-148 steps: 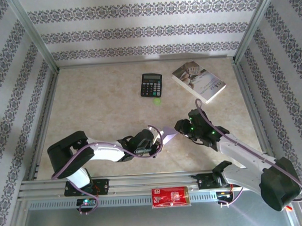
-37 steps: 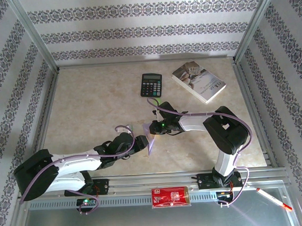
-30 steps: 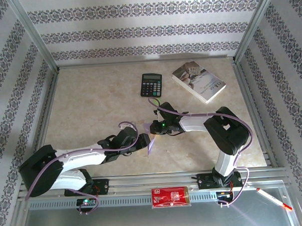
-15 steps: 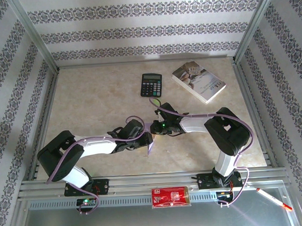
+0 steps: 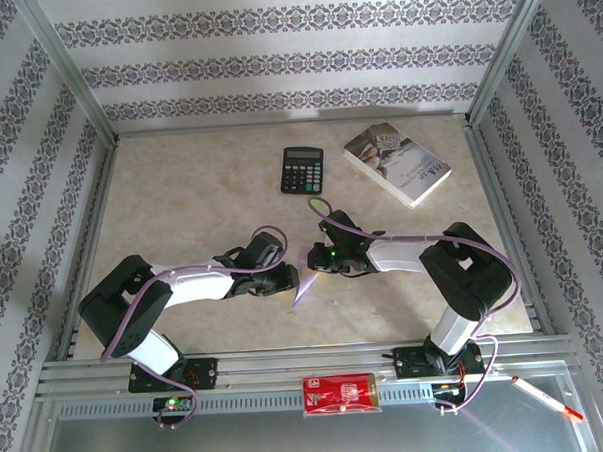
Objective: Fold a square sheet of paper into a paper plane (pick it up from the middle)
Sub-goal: Fold the wing for the fifth time at the center of the table.
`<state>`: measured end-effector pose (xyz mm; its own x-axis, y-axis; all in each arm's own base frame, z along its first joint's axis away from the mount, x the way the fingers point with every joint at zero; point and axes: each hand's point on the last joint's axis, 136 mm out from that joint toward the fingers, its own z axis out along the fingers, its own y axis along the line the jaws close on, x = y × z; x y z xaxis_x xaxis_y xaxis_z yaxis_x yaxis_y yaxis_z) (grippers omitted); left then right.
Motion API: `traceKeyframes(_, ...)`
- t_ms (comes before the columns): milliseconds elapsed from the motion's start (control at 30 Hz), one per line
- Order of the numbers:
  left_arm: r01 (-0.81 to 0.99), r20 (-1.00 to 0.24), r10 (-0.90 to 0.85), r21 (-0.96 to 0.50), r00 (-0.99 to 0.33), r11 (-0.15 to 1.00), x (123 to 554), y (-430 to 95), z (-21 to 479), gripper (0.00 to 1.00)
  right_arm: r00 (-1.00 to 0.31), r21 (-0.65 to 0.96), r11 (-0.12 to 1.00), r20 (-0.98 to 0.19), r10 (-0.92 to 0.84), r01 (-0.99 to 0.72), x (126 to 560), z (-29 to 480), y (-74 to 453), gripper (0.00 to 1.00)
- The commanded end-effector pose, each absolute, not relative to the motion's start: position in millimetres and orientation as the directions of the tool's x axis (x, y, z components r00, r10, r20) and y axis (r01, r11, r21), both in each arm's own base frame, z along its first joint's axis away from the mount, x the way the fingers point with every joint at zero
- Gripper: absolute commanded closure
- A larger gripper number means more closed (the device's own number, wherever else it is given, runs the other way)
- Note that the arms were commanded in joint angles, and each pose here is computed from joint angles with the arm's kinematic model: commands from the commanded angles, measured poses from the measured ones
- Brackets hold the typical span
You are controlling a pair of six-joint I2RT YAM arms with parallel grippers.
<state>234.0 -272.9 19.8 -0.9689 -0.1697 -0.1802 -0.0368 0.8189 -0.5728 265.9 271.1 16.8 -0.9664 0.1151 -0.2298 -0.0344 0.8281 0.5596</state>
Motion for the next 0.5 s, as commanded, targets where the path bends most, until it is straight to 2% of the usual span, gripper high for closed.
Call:
traceKeyframes(0,0.076,-0.221,-0.095,-0.656,-0.971,0.751,244.5,-308.3,23.5,0.70,-0.960,0.539,0.842,-0.232,0.155,0.006,261.0,16.8,263.8,0.86)
traceKeyframes(133,0.061,-0.207,-0.111,-0.679,-0.972,0.732,243.1,-310.4,23.8,0.71,-0.958,0.540,0.841,-0.232,0.171,0.019,259.5,15.7,263.5,0.86)
traceKeyframes(333,0.115,-0.338,-0.131,-0.619,-0.932,0.777,248.4,-287.2,48.1,0.68,-0.958,0.537,0.843,-0.226,0.174,0.026,257.2,12.5,263.2,0.86)
traceKeyframes(467,0.174,-0.360,-0.122,-0.687,-0.925,0.706,236.2,-294.4,68.2,0.66,-0.958,0.535,0.845,-0.226,0.176,0.029,257.1,12.3,262.1,0.86)
